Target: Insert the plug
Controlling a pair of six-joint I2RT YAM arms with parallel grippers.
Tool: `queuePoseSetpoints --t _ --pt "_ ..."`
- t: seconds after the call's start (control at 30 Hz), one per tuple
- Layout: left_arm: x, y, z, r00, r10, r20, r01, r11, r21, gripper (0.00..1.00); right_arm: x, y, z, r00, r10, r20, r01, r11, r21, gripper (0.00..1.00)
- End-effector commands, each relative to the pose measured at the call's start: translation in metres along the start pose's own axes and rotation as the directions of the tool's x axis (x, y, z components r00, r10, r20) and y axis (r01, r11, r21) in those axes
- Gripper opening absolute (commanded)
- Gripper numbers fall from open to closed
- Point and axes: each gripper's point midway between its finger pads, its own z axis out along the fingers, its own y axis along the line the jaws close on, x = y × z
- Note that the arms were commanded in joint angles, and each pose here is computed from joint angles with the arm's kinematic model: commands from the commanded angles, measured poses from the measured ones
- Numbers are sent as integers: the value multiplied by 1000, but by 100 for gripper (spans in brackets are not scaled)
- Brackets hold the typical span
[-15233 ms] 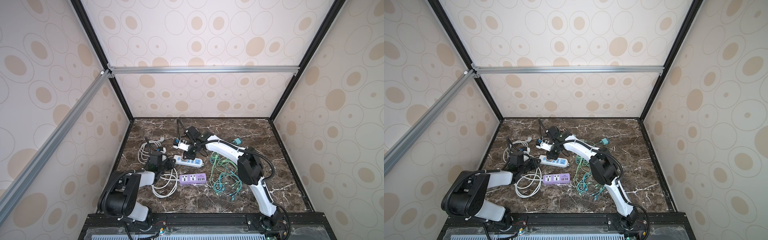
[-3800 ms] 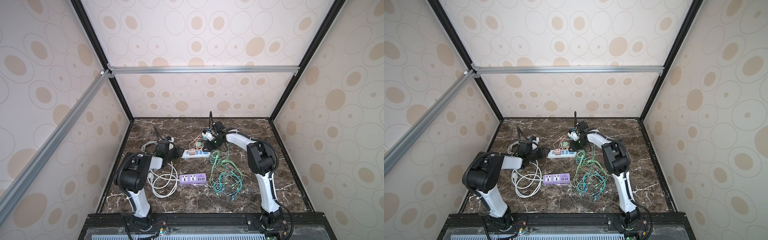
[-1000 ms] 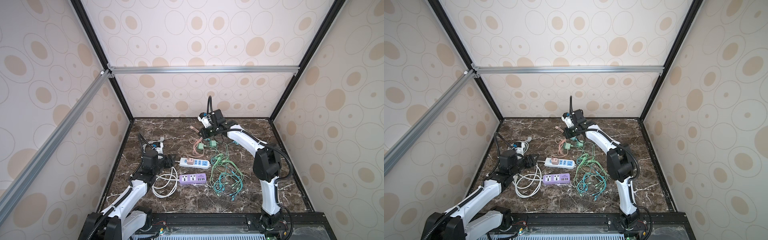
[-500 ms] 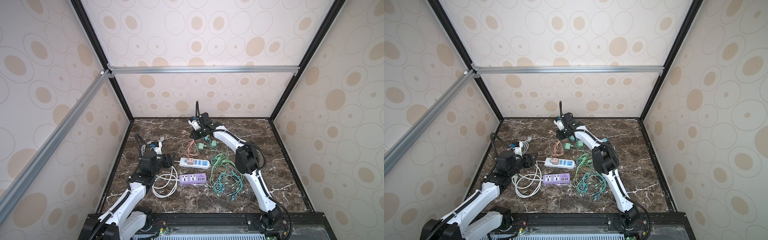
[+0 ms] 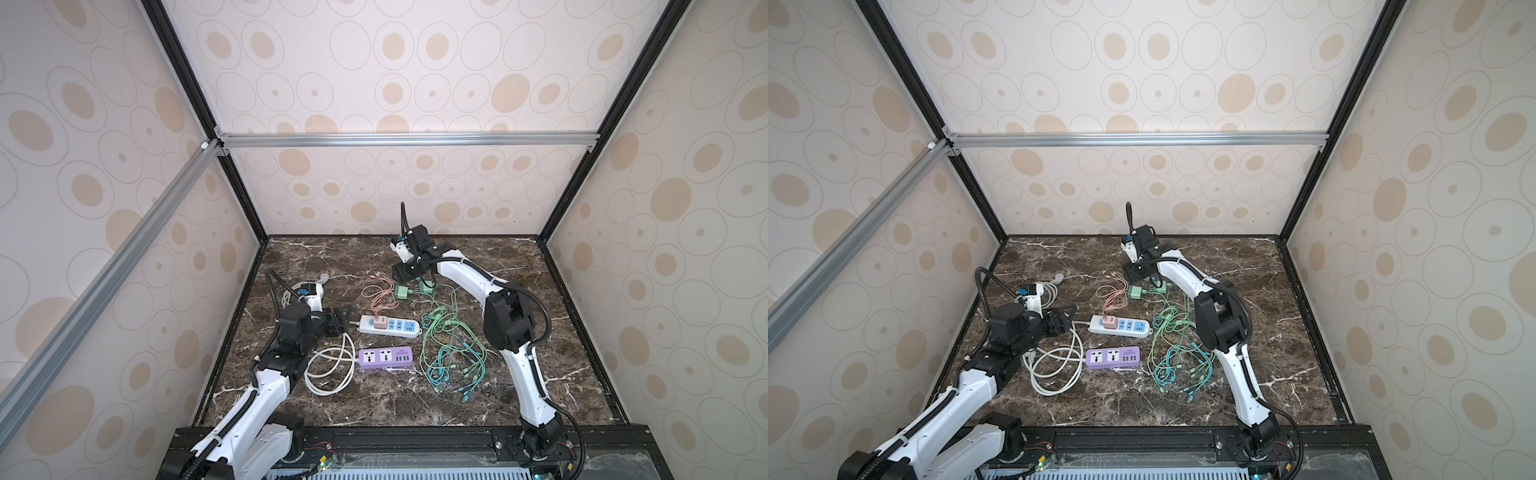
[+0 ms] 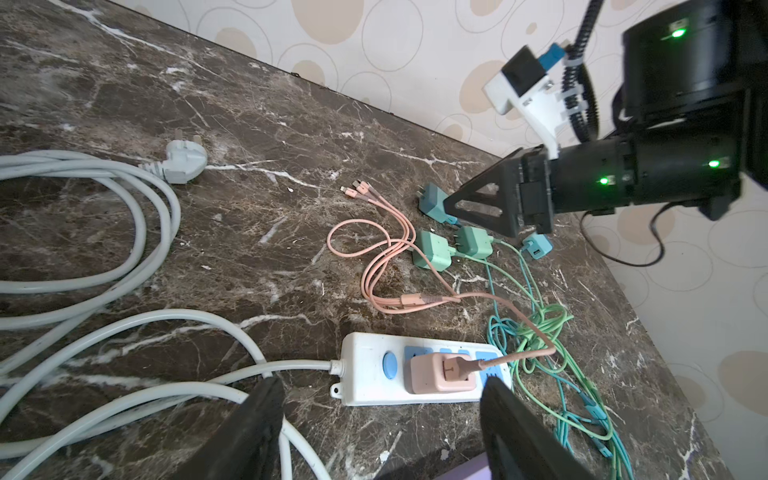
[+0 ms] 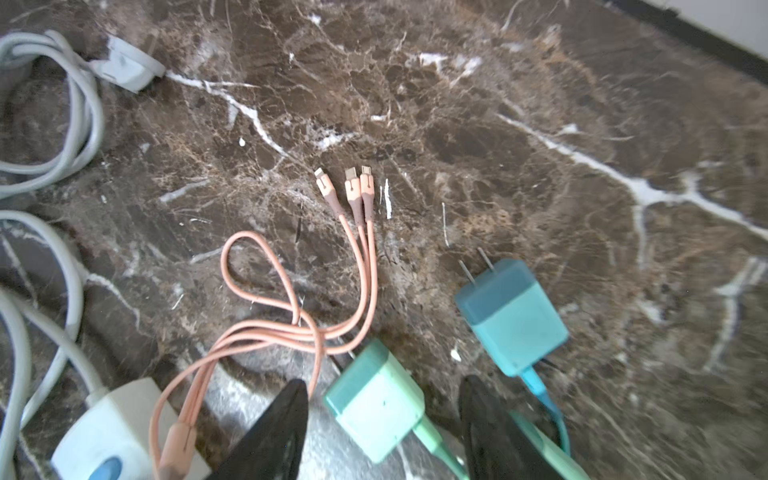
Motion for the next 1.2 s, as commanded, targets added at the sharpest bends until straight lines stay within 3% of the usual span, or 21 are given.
queuePoseSetpoints --t 0.0,0.1,0.33,0.53,0.63,0.83,1.03,1.17 --pt "-8 -6 -4 1000 9 11 -9 1000 19 76 -12 -21 -47 997 -42 59 38 997 65 62" --pt "-9 -10 -5 1000 13 14 -13 999 35 76 1 -49 -60 999 2 46 -7 994 114 63" --pt "-11 -11 -10 999 28 28 -29 999 34 79 43 -119 -80 957 279 76 -289 933 215 63" --pt "-8 -11 -12 999 35 25 -36 999 39 80 80 -140 -77 930 361 62 -363 885 292 63" --pt "-7 -11 -13 999 39 22 -39 998 38 82 88 -137 -71 922 382 61 -385 887 257 63" --pt "-9 -14 -15 999 33 31 -35 998 52 83 81 -104 -54 981 192 14 -193 980 53 64" --pt "-15 -19 -18 998 29 49 -32 997 68 83 79 -99 -41 999 20 -36 -19 1000 19 66" --pt "-16 -20 -19 998 31 48 -34 997 67 83 82 -100 -29 987 -142 -81 145 989 35 66"
